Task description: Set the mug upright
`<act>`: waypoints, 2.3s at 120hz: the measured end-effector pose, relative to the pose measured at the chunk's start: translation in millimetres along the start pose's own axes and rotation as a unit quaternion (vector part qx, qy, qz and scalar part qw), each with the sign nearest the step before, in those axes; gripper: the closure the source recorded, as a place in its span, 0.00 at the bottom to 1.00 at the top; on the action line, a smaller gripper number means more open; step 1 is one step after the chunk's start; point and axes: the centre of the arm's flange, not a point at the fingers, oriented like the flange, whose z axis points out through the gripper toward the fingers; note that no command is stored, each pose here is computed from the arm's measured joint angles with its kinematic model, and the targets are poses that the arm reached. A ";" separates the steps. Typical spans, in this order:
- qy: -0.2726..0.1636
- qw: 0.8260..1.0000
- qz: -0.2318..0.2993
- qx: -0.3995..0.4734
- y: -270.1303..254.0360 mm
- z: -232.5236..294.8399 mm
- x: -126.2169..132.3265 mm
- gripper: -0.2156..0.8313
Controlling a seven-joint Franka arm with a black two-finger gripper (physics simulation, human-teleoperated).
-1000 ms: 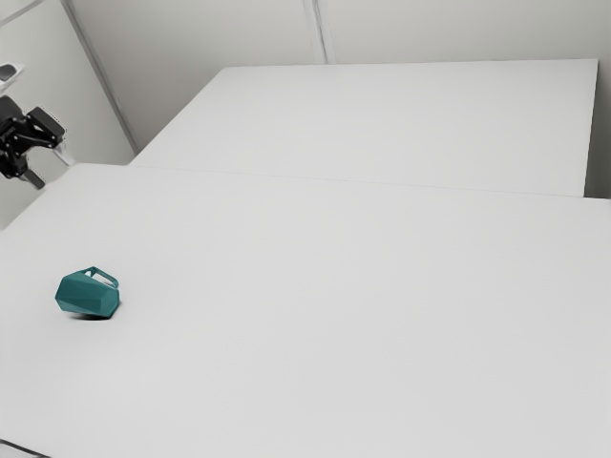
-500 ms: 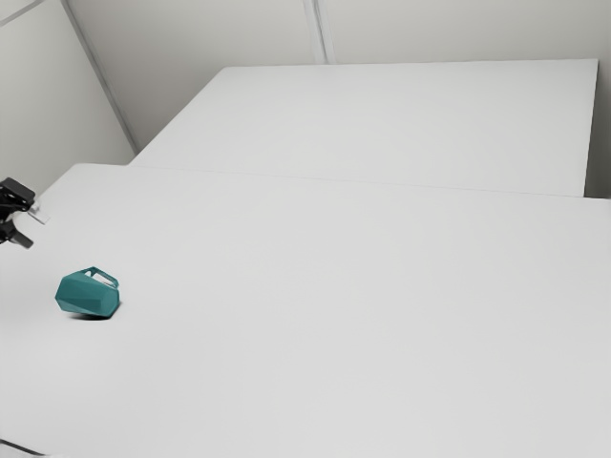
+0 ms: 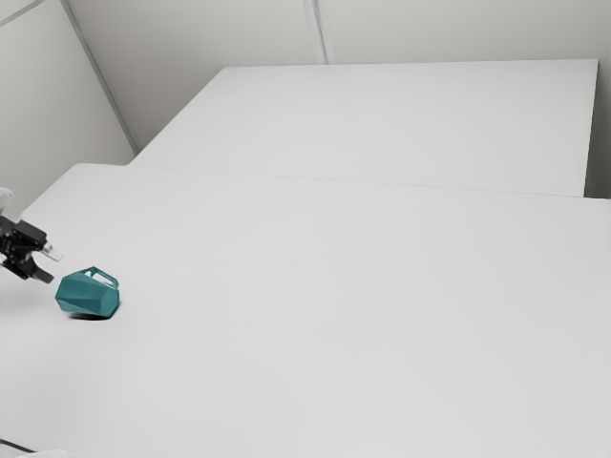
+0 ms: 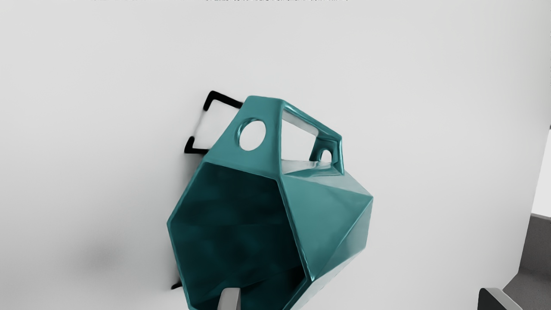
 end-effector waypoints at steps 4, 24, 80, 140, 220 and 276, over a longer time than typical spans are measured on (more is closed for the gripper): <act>0.000 1.000 0.004 -0.002 -2.7 4.3 1.9 0.21; 0.003 0.999 0.018 -0.029 -14.9 35.4 11.9 0.21; 0.031 0.995 0.040 -0.089 -13.1 59.3 10.1 0.72; 0.028 0.990 0.069 -0.122 19.6 51.9 5.3 0.92; -0.056 0.965 0.199 0.164 267.8 92.2 47.2 0.95; -0.056 0.887 0.277 0.364 373.4 220.7 63.4 0.96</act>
